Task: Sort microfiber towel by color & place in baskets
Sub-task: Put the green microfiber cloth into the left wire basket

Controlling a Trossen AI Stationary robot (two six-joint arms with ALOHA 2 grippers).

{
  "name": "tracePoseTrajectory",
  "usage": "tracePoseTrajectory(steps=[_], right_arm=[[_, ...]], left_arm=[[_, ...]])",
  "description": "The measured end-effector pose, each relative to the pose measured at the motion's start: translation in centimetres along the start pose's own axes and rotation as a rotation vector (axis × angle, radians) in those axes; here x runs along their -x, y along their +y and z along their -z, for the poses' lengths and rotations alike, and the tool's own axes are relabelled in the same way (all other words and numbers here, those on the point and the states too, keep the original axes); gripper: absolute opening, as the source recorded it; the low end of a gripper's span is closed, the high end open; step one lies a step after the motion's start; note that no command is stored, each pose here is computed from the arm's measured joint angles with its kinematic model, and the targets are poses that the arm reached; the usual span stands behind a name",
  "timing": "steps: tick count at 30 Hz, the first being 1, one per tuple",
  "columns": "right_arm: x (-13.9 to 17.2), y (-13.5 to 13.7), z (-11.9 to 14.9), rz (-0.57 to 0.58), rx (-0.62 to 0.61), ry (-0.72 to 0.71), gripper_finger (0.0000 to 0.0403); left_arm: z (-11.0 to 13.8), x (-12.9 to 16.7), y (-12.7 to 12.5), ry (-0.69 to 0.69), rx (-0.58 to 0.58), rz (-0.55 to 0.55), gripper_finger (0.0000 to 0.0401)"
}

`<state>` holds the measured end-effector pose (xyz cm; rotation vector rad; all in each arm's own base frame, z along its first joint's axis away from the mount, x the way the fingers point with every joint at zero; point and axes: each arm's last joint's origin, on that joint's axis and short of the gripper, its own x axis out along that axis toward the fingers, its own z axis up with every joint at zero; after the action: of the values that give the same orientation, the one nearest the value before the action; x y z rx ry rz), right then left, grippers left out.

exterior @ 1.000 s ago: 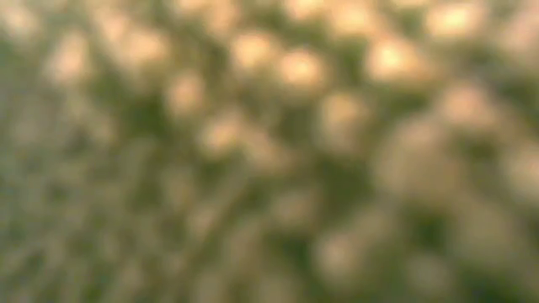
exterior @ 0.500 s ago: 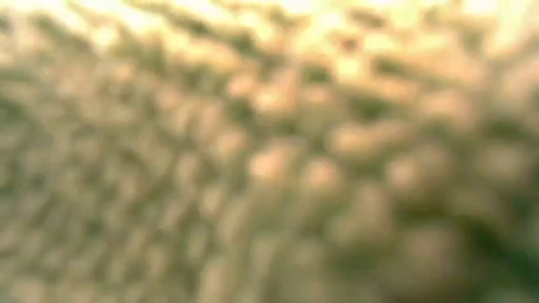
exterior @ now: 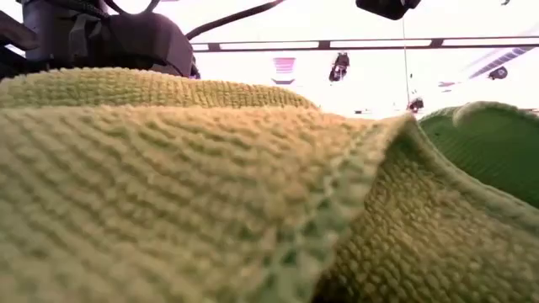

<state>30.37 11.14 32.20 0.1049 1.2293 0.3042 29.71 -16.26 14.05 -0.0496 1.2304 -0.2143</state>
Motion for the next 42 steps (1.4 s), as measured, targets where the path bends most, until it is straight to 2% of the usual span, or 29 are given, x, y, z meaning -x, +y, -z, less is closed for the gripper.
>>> tracePoseTrajectory(steps=[8, 16, 27, 34, 42], right_arm=[[0.0, 0.0, 0.0, 0.017, 0.001, -0.007, 0.0095], [0.0, -0.1, 0.0, 0.018, 0.001, -0.008, 0.0095], [0.0, -0.1, 0.0, 0.017, 0.000, -0.008, 0.0095], [0.0, -0.1, -0.1, 0.017, 0.000, -0.008, 0.0095], [0.0, -0.1, -0.1, 0.017, 0.000, -0.008, 0.0095]], left_arm=[[-0.2, 0.1, -0.1, -0.014, -0.001, 0.008, 0.0105], [-0.2, 0.1, -0.1, -0.009, 0.014, 0.026, 0.0008], [-0.3, 1.0, -0.4, 0.032, 0.018, 0.074, 0.0001], [-2.1, 3.4, -1.2, 0.061, -0.020, 0.061, 0.0000], [-4.8, 6.8, -2.4, 0.022, -0.080, 0.070, 0.0000]])
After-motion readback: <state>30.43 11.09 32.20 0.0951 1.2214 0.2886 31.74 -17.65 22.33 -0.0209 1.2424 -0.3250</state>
